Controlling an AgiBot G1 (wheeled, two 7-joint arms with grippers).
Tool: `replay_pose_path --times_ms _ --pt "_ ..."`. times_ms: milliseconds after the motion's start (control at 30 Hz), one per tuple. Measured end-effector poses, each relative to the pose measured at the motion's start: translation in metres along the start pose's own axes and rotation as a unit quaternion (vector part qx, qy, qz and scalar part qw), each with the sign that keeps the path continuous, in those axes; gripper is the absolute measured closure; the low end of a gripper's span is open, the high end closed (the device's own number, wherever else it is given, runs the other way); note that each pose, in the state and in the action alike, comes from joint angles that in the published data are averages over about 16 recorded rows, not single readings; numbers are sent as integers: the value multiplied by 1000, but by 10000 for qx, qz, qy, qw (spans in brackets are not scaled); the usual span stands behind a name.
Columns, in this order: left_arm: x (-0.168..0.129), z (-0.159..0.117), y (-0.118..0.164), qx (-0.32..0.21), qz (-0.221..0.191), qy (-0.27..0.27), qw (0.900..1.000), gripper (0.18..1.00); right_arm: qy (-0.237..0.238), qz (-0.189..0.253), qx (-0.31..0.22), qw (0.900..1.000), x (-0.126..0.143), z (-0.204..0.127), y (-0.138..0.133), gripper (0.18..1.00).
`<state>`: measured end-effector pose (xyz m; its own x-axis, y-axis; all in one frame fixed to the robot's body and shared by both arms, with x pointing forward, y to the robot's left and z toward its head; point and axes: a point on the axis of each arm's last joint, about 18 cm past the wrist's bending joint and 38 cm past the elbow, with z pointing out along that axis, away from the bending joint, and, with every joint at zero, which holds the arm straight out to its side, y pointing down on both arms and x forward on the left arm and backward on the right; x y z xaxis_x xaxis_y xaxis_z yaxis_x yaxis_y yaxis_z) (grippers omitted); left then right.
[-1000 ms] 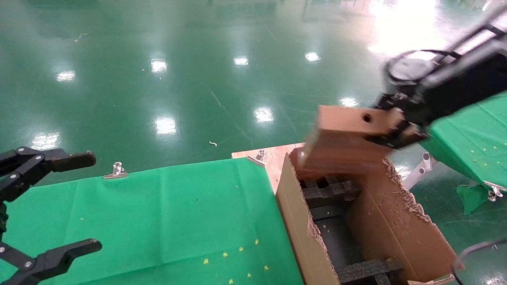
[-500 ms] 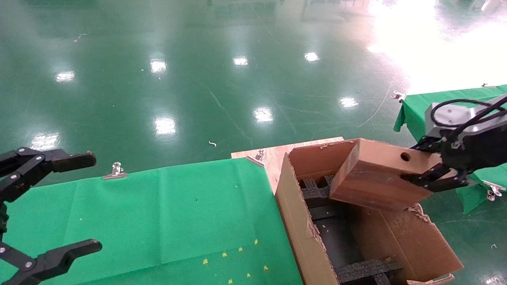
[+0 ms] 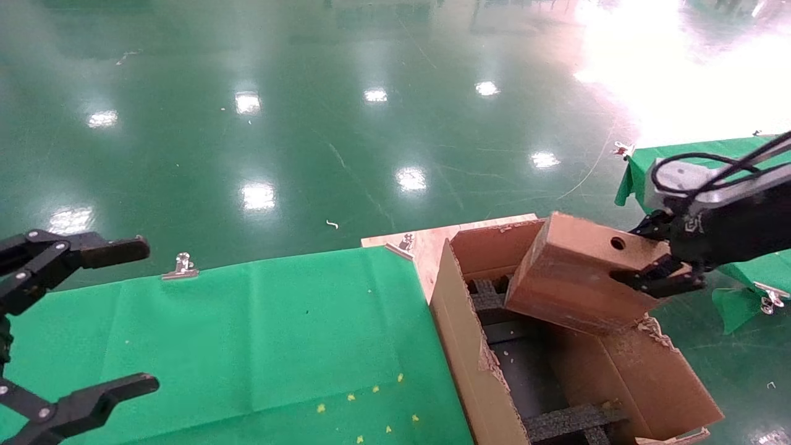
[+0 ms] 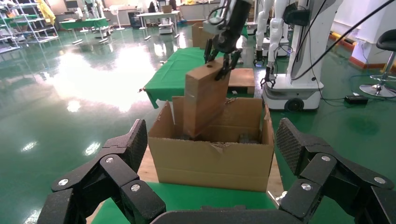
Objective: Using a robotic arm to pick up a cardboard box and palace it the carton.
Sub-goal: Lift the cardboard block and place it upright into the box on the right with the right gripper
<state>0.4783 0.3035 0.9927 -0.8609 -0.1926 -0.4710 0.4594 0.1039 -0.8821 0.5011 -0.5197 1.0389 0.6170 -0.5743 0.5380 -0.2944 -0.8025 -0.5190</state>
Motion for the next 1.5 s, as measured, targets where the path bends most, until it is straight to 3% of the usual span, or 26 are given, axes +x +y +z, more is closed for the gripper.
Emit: replay_pose_path --times_ms 167,300,500,667,867,1500 --pt "0 0 0 0 0 0 10000 184 169 844 -57 9963 -7 13 13 782" --pt "0 0 0 0 0 0 10000 184 331 1565 -103 9871 -17 20 26 782" --pt "0 0 0 0 0 0 10000 184 603 2582 -153 9641 -32 25 45 783" --pt "0 0 0 1 -1 -1 10000 184 845 3176 -162 9443 -38 26 56 783" --pt "0 0 0 1 -1 -2 10000 184 1011 3516 -152 9305 -40 26 62 784" --pt "0 0 0 1 -1 -3 10000 184 1119 3799 -163 9181 -41 46 63 785"
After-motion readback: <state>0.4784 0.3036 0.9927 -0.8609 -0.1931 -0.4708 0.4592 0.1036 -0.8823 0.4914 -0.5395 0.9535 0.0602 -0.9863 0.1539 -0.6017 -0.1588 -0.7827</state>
